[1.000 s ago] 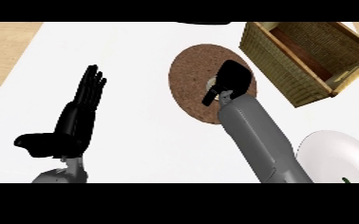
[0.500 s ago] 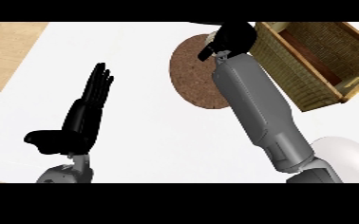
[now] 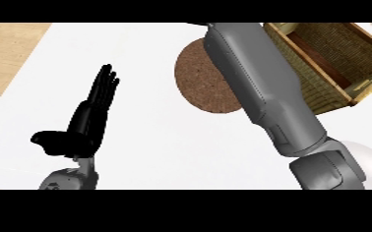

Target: Pick the cupcake from the placemat and place it in the basket

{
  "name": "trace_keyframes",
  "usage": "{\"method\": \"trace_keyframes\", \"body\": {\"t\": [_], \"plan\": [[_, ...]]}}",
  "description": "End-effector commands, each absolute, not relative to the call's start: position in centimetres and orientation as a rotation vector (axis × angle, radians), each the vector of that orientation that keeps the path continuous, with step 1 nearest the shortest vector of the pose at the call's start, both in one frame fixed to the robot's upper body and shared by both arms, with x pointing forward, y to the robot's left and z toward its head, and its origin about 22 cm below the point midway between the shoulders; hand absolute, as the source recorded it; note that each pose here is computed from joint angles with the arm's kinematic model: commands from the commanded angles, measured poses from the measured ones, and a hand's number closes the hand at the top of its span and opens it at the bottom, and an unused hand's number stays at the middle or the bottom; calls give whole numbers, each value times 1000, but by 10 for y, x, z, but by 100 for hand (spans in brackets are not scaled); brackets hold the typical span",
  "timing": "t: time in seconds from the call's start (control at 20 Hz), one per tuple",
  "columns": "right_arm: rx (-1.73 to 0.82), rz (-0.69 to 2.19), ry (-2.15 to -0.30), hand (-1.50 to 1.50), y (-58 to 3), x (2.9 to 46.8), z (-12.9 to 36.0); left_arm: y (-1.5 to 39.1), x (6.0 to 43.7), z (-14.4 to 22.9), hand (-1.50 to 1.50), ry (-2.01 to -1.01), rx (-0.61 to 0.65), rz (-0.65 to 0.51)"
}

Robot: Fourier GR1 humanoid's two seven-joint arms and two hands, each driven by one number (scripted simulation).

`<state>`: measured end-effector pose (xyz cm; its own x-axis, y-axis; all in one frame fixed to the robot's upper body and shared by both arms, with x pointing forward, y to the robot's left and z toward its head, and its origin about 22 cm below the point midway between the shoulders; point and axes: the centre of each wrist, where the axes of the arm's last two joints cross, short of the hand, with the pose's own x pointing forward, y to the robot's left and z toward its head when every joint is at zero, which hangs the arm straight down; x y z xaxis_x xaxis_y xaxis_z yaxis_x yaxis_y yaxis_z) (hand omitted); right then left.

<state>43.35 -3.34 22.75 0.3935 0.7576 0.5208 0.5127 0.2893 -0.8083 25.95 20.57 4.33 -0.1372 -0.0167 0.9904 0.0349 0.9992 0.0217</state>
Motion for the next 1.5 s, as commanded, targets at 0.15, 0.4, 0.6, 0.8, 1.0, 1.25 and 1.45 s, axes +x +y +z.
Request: {"method": "trace_keyframes", "body": {"t": [0.15, 0.4, 0.6, 0.8, 1.0, 1.25, 1.45], "plan": [[-1331, -76, -1201, 150, -12, 433, 271, 220, 263, 42, 0, -1703, 35, -22], [-1410, -76, -1069, 150, -14, 441, 282, 215, 256, 32, 0, -1684, 22, -3], [-1512, -3, -929, 150, -20, 450, 261, 236, 251, 36, 0, -1688, 60, 1], [-1521, -30, -905, 150, -24, 453, 254, 230, 248, 36, 0, -1694, 59, 15], [-1519, -72, -934, 150, -44, 459, 257, 214, 247, 40, 0, -1684, 58, 38], [-1512, -89, -927, 150, -57, 462, 238, 242, 248, 36, 0, -1679, 99, 44], [-1541, -45, -895, 150, -75, 466, 222, 234, 248, 41, 0, -1664, 67, 60]]}}
